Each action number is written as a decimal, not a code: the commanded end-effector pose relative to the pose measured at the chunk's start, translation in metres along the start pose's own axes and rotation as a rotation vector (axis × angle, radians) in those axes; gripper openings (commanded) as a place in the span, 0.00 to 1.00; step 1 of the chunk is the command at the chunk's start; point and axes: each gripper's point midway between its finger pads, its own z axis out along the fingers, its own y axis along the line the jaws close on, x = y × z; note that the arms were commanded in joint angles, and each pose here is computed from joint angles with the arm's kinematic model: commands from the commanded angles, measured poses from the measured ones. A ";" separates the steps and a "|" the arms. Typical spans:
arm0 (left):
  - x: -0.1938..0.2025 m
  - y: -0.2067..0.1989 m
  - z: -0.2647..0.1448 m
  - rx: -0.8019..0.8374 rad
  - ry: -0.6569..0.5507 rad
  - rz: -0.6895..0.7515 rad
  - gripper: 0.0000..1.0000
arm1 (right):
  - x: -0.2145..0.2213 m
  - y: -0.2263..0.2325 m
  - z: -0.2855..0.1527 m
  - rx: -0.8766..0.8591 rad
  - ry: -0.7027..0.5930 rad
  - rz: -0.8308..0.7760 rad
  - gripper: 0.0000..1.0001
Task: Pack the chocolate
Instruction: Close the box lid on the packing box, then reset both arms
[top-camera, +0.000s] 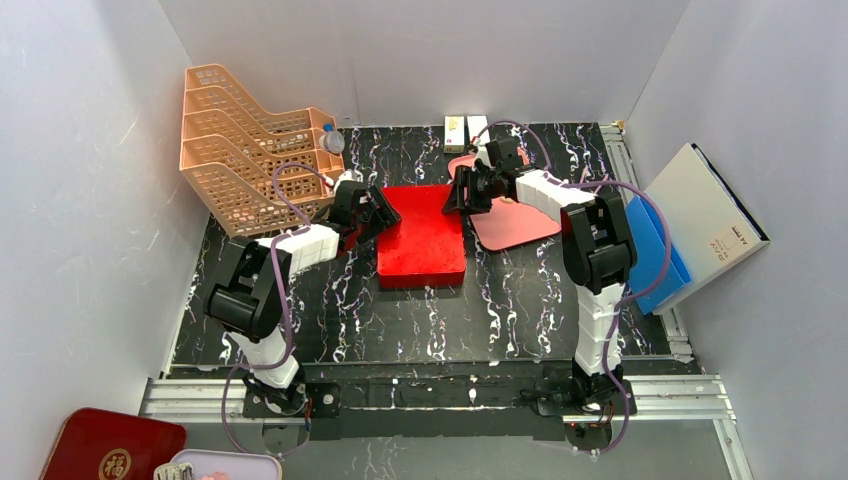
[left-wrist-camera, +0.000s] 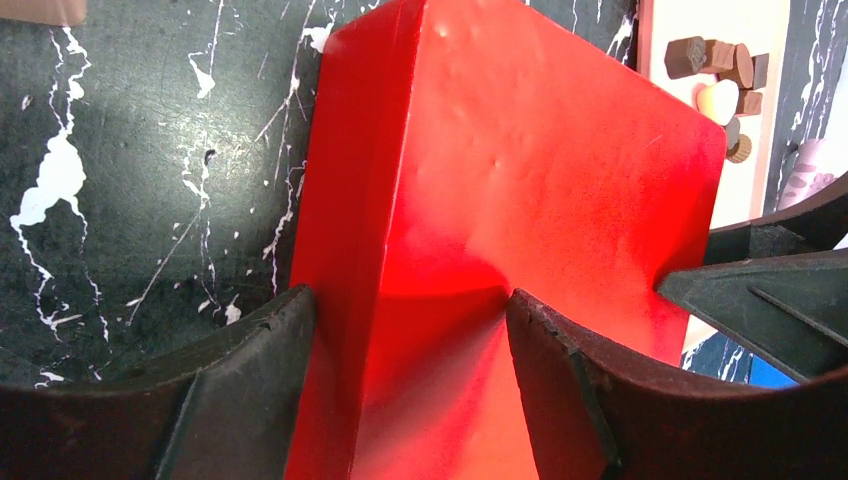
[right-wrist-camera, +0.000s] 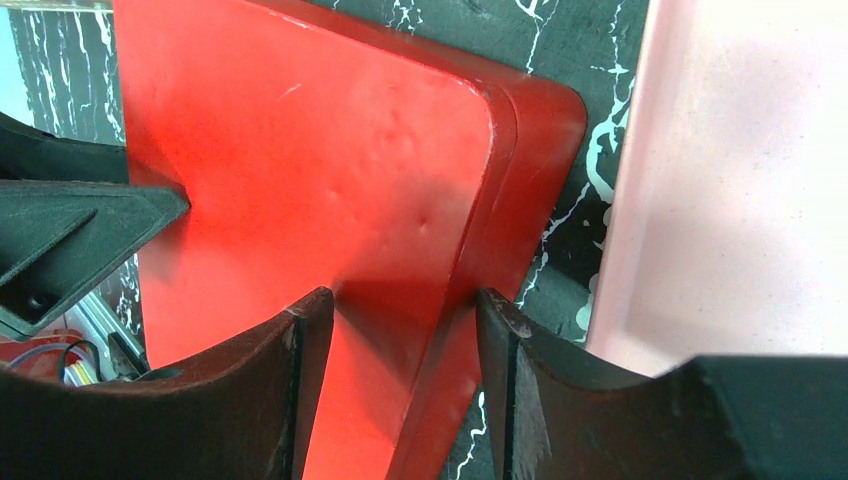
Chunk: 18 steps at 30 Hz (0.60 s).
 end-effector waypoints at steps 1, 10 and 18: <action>-0.004 -0.006 -0.012 -0.002 -0.011 0.036 0.68 | -0.021 0.016 -0.004 -0.038 -0.049 -0.070 0.63; -0.017 -0.013 -0.012 -0.015 -0.032 0.078 0.72 | -0.052 0.021 -0.021 -0.052 -0.123 -0.116 0.68; -0.022 -0.014 -0.013 -0.026 -0.046 0.079 0.73 | -0.061 0.018 -0.029 -0.051 -0.139 -0.127 0.70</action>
